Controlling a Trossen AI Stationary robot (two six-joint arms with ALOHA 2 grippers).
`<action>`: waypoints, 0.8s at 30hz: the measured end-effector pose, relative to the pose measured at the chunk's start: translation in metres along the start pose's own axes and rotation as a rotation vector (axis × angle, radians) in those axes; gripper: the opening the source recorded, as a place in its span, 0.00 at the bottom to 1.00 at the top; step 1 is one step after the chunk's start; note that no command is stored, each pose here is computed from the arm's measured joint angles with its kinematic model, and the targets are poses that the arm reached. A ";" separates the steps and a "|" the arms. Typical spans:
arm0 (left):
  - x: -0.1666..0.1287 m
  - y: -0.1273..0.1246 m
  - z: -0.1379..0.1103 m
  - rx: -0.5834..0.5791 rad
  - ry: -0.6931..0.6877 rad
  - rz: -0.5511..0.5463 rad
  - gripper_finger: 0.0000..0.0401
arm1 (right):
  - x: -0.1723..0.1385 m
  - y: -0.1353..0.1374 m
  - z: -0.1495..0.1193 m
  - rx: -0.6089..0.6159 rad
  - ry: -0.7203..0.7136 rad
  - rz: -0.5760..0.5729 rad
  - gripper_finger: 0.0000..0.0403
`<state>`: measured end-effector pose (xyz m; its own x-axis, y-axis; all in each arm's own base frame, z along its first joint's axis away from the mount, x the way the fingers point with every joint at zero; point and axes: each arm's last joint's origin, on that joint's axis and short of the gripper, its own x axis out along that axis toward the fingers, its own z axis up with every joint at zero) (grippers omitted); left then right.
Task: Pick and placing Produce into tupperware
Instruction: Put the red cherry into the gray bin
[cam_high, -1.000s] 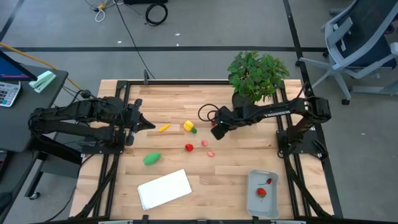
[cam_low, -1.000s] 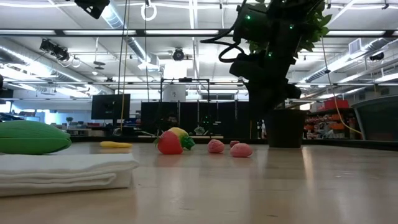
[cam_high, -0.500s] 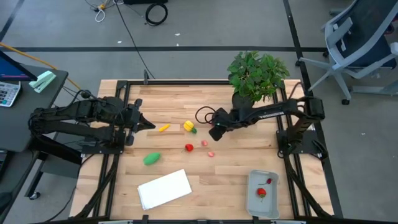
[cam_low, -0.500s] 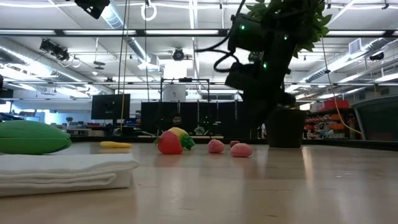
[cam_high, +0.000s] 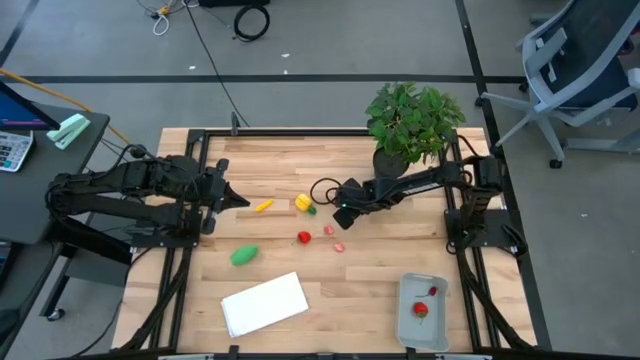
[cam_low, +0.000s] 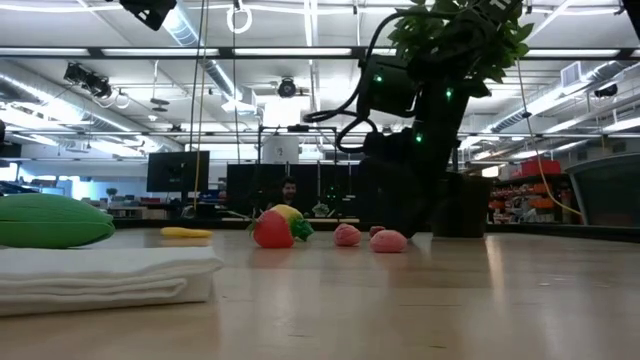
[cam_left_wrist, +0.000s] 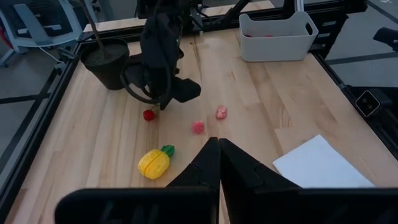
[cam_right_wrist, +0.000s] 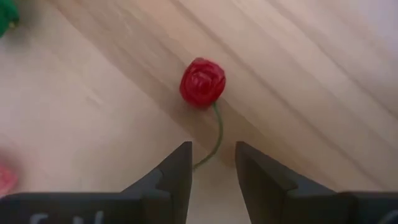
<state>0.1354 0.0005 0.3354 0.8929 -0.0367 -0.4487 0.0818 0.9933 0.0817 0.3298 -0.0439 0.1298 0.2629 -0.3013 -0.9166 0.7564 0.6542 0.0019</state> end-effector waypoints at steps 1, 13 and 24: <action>0.000 0.000 0.000 0.000 0.000 0.000 0.03 | 0.000 0.000 0.000 0.001 -0.001 0.001 0.32; 0.000 0.000 0.000 0.000 0.000 0.000 0.05 | 0.007 -0.003 0.005 0.006 -0.017 -0.012 0.32; 0.000 0.000 -0.001 -0.001 0.010 -0.001 0.05 | 0.004 0.001 0.001 -0.099 -0.098 -0.103 0.03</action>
<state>0.1350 0.0005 0.3345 0.8883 -0.0367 -0.4577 0.0825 0.9933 0.0804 0.3323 -0.0458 0.1263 0.2477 -0.4338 -0.8663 0.7208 0.6799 -0.1344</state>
